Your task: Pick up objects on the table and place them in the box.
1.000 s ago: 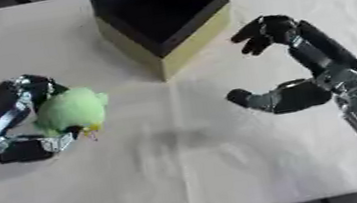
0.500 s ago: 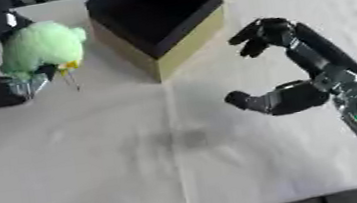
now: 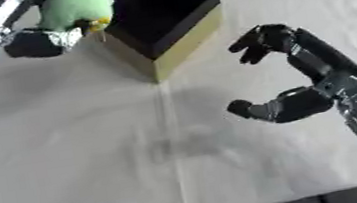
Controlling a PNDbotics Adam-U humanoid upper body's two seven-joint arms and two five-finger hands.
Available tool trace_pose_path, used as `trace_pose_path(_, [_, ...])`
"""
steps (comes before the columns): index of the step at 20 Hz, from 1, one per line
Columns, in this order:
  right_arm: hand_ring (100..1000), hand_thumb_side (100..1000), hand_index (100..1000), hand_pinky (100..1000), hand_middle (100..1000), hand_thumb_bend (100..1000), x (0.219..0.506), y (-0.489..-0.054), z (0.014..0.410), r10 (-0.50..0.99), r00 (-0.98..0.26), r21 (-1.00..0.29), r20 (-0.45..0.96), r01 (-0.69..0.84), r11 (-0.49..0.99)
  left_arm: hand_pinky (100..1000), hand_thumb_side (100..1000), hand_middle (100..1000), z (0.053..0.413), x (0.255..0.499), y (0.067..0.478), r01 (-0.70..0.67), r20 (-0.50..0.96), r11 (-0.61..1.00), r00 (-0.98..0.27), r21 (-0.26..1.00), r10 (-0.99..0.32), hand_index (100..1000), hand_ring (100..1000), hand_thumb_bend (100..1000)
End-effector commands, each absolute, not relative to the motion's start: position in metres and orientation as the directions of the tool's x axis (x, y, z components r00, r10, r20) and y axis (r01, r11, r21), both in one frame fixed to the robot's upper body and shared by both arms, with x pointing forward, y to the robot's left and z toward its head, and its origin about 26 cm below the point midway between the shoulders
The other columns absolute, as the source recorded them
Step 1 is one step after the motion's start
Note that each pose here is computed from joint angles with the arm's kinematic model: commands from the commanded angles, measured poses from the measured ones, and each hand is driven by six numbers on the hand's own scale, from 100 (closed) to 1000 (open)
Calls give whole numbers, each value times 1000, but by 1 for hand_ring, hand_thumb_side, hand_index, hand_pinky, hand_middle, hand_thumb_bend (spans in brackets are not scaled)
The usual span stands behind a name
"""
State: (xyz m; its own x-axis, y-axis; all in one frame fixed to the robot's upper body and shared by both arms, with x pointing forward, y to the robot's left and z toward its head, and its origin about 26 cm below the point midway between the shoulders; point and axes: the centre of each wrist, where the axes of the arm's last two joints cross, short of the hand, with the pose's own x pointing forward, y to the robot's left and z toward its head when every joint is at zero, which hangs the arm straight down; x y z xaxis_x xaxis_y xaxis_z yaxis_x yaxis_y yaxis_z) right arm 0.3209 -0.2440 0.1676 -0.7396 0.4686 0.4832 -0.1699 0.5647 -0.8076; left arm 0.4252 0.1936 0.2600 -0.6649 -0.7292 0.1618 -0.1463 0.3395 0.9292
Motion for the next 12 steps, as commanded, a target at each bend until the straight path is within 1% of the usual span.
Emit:
trace_pose_path(1, [661,391,782,637,714,544,322,-242,175,451,-758,-813,471,-175,555,419,322,325,266,441,191,-177,150,338,-646,925,-749,441,360,100])
trace_pose_path(7, [660,391,781,636,713,546,322,-237,174,431,-766,-813,477,-198,548,418,320,324,260,464,183,-192,164,342,-604,920,-780,441,360,100])
trace_pose_path(12, [658,390,779,635,711,548,323,-233,174,417,-772,-814,480,-214,540,426,316,334,257,475,178,-250,172,365,-562,897,-809,451,369,100])
